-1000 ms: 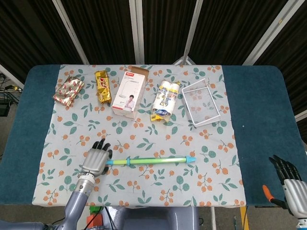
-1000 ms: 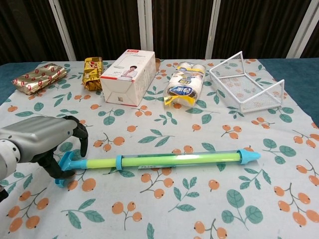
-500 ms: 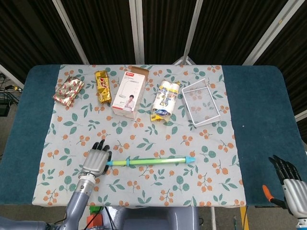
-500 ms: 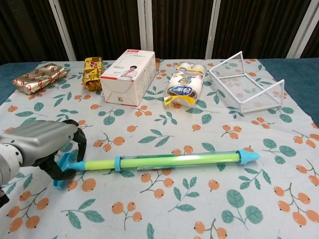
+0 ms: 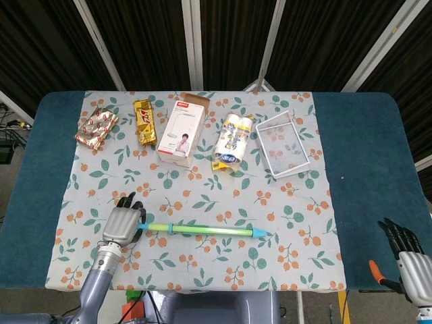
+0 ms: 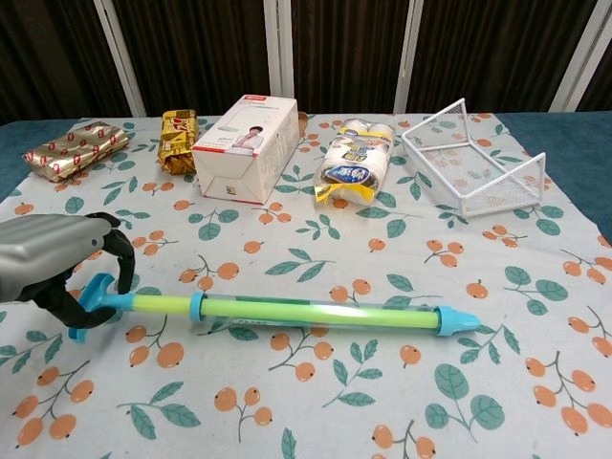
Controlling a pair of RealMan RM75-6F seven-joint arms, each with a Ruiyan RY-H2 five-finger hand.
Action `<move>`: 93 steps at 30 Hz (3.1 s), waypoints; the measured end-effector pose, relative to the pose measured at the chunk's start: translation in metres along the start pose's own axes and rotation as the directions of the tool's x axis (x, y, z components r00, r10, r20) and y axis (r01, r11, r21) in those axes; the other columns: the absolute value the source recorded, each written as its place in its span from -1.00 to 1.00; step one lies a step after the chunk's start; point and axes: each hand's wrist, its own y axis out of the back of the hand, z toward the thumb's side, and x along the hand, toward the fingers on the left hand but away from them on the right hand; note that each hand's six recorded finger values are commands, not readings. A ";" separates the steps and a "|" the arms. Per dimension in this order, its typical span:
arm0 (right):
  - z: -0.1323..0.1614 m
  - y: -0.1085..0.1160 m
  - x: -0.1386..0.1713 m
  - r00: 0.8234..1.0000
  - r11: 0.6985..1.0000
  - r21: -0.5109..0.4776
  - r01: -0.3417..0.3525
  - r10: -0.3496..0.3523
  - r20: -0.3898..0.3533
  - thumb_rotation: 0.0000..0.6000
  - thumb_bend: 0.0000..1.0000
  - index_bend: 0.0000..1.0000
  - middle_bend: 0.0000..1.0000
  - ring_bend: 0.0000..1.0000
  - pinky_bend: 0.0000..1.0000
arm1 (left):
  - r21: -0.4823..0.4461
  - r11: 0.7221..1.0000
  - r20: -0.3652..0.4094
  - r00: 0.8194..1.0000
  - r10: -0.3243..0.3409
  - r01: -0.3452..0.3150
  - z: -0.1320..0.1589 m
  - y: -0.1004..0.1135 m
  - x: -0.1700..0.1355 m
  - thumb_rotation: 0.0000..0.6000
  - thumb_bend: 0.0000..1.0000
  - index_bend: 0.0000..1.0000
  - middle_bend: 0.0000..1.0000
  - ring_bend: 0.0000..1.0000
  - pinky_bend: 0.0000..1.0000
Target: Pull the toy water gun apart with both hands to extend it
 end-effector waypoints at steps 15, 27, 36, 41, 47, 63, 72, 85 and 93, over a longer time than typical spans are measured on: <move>0.068 -0.011 -0.054 0.989 0.996 -0.012 -0.084 0.081 -0.126 1.00 -0.17 -1.00 -1.00 -1.00 -1.00 | -0.129 0.992 -0.047 0.999 0.010 -0.016 0.010 0.002 0.001 1.00 0.04 0.18 -0.47 -0.88 -0.73; 0.151 -0.032 -0.096 0.947 0.968 0.003 -0.249 0.244 -0.211 1.00 -0.17 -1.00 -1.00 -1.00 -1.00 | -0.134 0.991 -0.039 0.999 0.025 -0.030 0.030 0.011 0.007 1.00 0.04 0.18 -0.46 -0.88 -0.73; 0.196 -0.076 -0.107 0.908 0.931 0.033 -0.364 0.363 -0.210 1.00 -0.17 -1.00 -1.00 -1.00 -1.00 | -0.137 0.990 -0.025 0.999 0.027 -0.030 0.043 0.016 0.008 1.00 0.04 0.18 -0.46 -0.88 -0.73; 0.206 -0.098 -0.114 0.903 0.920 0.042 -0.388 0.389 -0.183 1.00 -0.16 -1.00 -1.00 -1.00 -1.00 | -0.141 0.990 -0.019 1.000 0.025 -0.028 0.047 0.019 0.006 1.00 0.04 0.18 -0.46 -0.88 -0.73; 0.195 -0.113 -0.130 0.919 0.923 0.085 -0.375 0.382 -0.097 1.00 -0.17 -0.74 -1.00 -1.00 -1.00 | -0.141 0.989 -0.017 0.999 0.028 -0.030 0.046 0.023 0.004 1.00 0.04 0.18 -0.46 -0.88 -0.73; 0.181 -0.134 -0.143 0.932 0.927 0.105 -0.359 0.362 -0.015 1.00 -0.17 -0.45 -1.00 -1.00 -1.00 | -0.135 0.991 -0.016 1.000 0.012 -0.014 0.044 0.018 0.003 1.00 0.04 0.18 -0.46 -0.88 -0.73; 0.182 -0.146 -0.143 0.925 0.921 0.094 -0.377 0.380 -0.012 1.00 -0.17 -0.38 -1.00 -1.00 -1.00 | -0.143 0.990 -0.021 1.000 0.017 -0.020 0.043 0.021 0.003 1.00 0.04 0.18 -0.46 -0.88 -0.73; 0.180 -0.155 -0.150 0.929 0.925 0.086 -0.370 0.371 0.004 1.00 -0.16 -0.22 -0.91 -1.00 -1.00 | -0.144 0.990 -0.019 1.000 0.009 -0.012 0.041 0.020 0.003 1.00 0.04 0.17 -0.47 -0.88 -0.74; 0.180 -0.156 -0.154 0.938 0.935 0.084 -0.345 0.346 0.008 1.00 -0.17 0.02 -0.81 -1.00 -1.00 | -0.144 0.990 -0.020 1.000 0.009 -0.012 0.041 0.019 0.003 1.00 0.04 0.17 -0.47 -0.88 -0.74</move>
